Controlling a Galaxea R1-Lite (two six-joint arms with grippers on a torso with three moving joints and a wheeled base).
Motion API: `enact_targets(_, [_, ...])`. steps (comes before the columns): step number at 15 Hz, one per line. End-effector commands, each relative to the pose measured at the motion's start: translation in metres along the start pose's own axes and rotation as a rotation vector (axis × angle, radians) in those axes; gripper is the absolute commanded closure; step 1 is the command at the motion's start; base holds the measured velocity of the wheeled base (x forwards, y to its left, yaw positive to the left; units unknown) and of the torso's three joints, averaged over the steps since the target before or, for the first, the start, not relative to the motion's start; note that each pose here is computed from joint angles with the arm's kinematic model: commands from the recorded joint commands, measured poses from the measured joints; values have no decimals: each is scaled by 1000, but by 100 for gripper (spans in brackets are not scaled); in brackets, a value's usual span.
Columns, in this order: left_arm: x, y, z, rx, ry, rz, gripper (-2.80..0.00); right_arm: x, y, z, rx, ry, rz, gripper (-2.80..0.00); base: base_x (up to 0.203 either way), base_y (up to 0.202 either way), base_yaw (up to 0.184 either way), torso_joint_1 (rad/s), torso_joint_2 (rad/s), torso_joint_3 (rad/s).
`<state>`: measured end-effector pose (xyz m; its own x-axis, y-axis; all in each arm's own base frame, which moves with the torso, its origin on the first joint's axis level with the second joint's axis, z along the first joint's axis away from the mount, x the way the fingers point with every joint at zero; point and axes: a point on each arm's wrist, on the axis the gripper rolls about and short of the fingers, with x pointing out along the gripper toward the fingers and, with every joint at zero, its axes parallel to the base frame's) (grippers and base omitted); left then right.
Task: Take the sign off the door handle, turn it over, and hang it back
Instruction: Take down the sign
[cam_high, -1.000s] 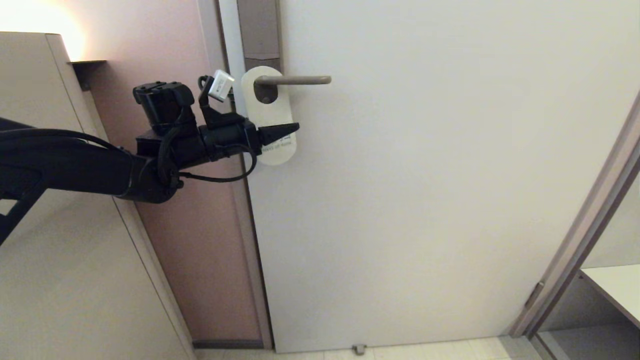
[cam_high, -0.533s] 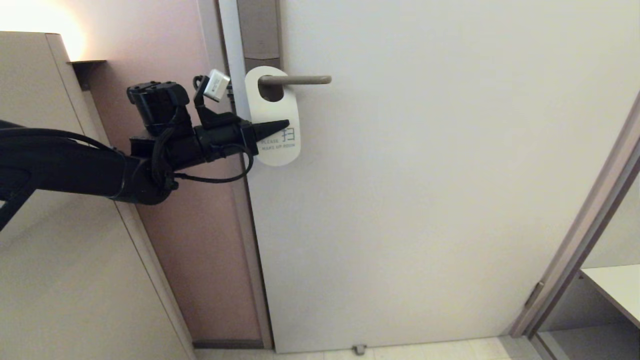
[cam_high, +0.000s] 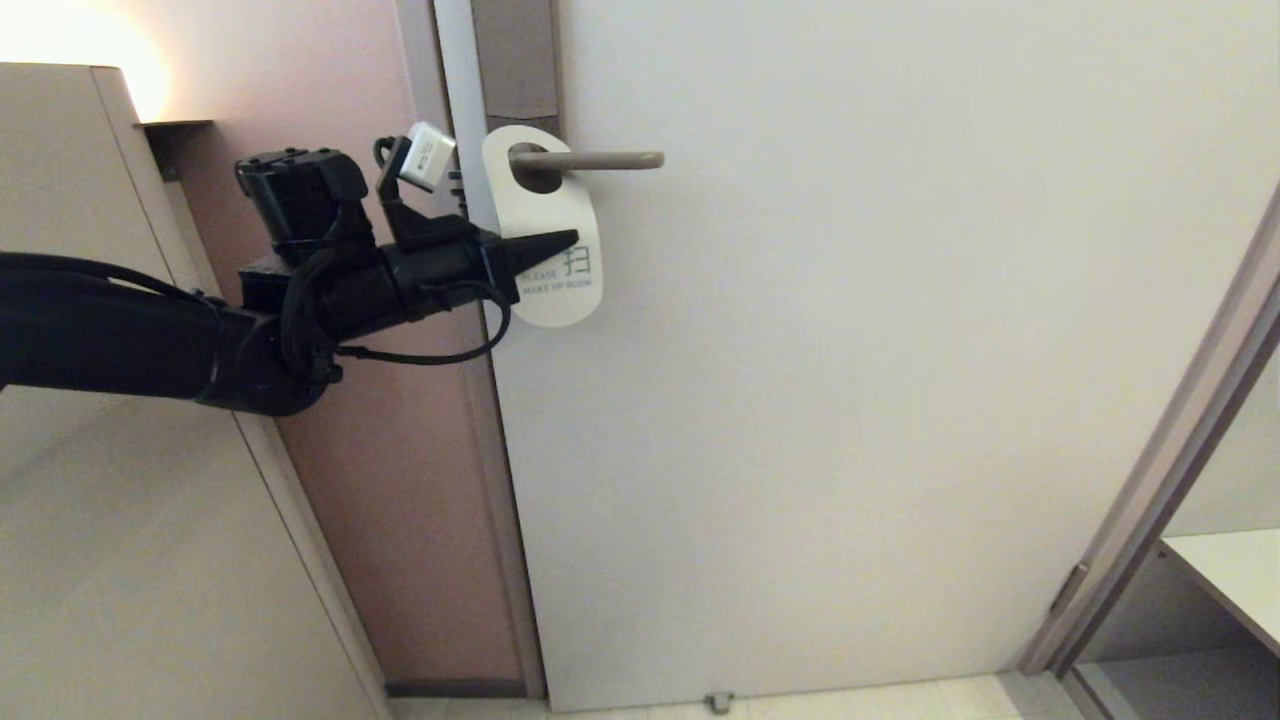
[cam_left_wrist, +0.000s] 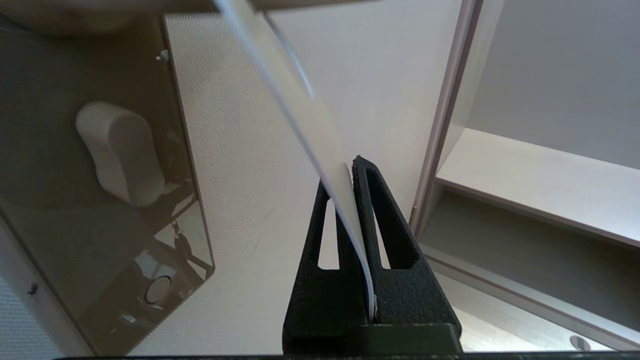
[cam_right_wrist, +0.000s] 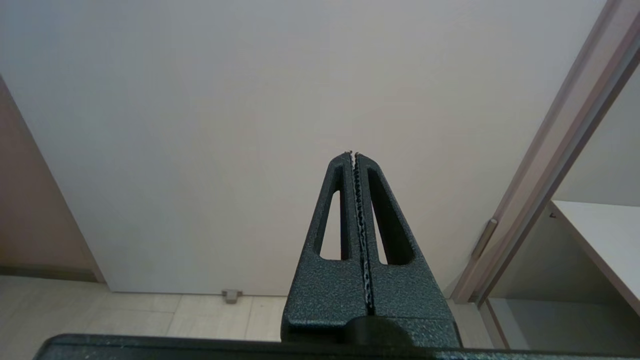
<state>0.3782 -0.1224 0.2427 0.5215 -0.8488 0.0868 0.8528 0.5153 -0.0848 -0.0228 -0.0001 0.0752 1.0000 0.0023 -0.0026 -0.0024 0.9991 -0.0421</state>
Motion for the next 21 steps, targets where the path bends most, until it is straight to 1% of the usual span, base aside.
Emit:
enact_targets(1, [-2, -6, 5, 14, -12, 0, 0, 0, 0, 0, -1, 0, 1, 0, 0, 0, 0, 0, 0, 0])
enact_targets(5, [5, -16, 1, 11, -11, 29, 0, 0, 0, 0, -1, 0, 1, 0, 0, 0, 0, 0, 0, 0])
enact_targets(8, [7, -18, -9, 40, 14, 59, 0, 0, 0, 0, -1, 0, 1, 0, 0, 0, 0, 0, 0, 0])
enact_targets(10, [8, -18, -14, 52, 23, 95, 0, 0, 0, 0, -1, 0, 1, 0, 0, 0, 0, 0, 0, 0])
enact_targets(17, [16, -29, -14, 61, 14, 171, 0, 0, 0, 0, -1, 0, 1, 0, 0, 0, 0, 0, 0, 0])
enact_targets(21, [22, -34, -15, 66, 22, 207, 0, 0, 0, 0, -1, 0, 1, 0, 0, 0, 0, 0, 0, 0])
